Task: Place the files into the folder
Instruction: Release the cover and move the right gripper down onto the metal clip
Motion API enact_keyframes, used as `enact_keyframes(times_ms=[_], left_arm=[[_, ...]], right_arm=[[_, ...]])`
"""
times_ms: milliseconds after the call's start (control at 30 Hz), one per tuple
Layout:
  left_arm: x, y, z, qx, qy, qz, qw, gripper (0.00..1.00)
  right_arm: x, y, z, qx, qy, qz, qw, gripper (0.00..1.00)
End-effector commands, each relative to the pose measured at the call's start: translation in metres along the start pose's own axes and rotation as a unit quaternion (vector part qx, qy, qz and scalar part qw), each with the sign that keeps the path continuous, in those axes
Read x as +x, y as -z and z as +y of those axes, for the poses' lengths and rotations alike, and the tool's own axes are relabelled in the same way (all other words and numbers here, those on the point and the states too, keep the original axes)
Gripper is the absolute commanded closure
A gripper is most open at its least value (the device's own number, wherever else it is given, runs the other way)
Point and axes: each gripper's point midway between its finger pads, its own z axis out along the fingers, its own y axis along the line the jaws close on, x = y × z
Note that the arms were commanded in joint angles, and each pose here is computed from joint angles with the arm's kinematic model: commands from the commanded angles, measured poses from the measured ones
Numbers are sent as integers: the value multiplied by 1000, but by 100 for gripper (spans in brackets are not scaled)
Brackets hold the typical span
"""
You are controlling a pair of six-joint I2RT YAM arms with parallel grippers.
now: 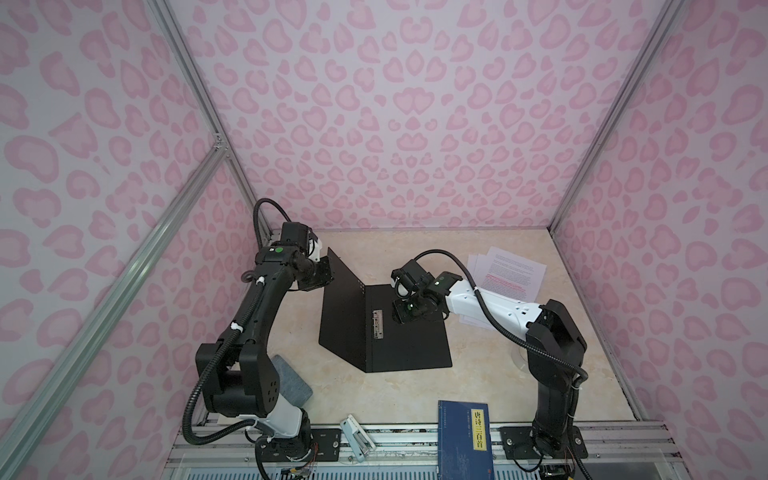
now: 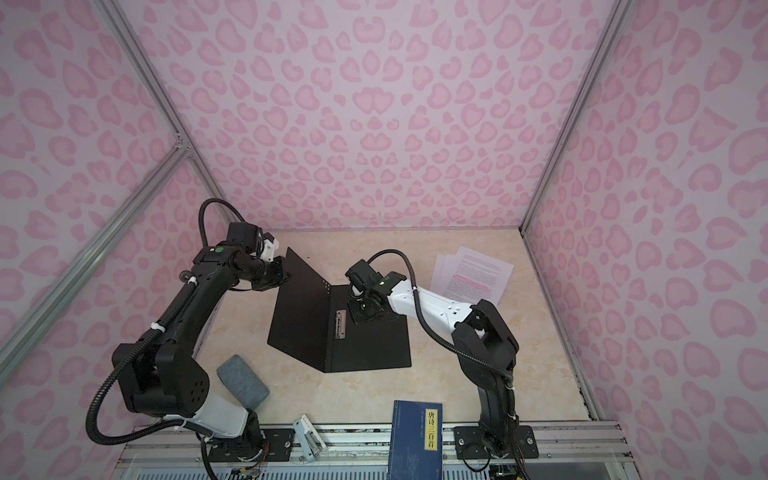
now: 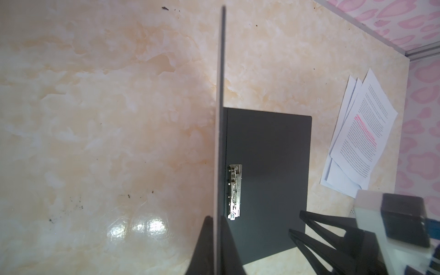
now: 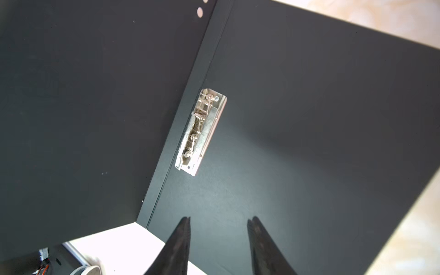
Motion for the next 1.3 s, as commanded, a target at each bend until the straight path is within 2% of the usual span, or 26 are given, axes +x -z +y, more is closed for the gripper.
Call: enact_keyframes(times_ms=[0, 167, 400, 700, 800, 967, 1267], left_arm=[[2, 6, 1, -2, 4, -12, 1000, 97], [7, 8, 8, -17, 15, -27, 999, 97], [4, 18, 9, -25, 19, -45, 998, 97], [14, 7, 9, -18, 20, -27, 999, 97], [14, 8, 7, -13, 18, -27, 999, 97], [12, 10, 6, -16, 15, -30, 999, 97], [12, 12, 5, -15, 14, -32, 999, 97]], right_arm=[[4, -14, 16, -25, -2, 12, 1000, 61], [8, -31, 37, -37, 7, 25, 999, 69], [18, -47, 45, -34, -1, 37, 999, 69], [23, -56, 55, -50, 1, 41, 998, 70], [21, -61, 59, -53, 2, 42, 998, 77], [21, -66, 55, -22, 13, 49, 998, 77], [26, -73, 49, -8, 13, 61, 998, 81]])
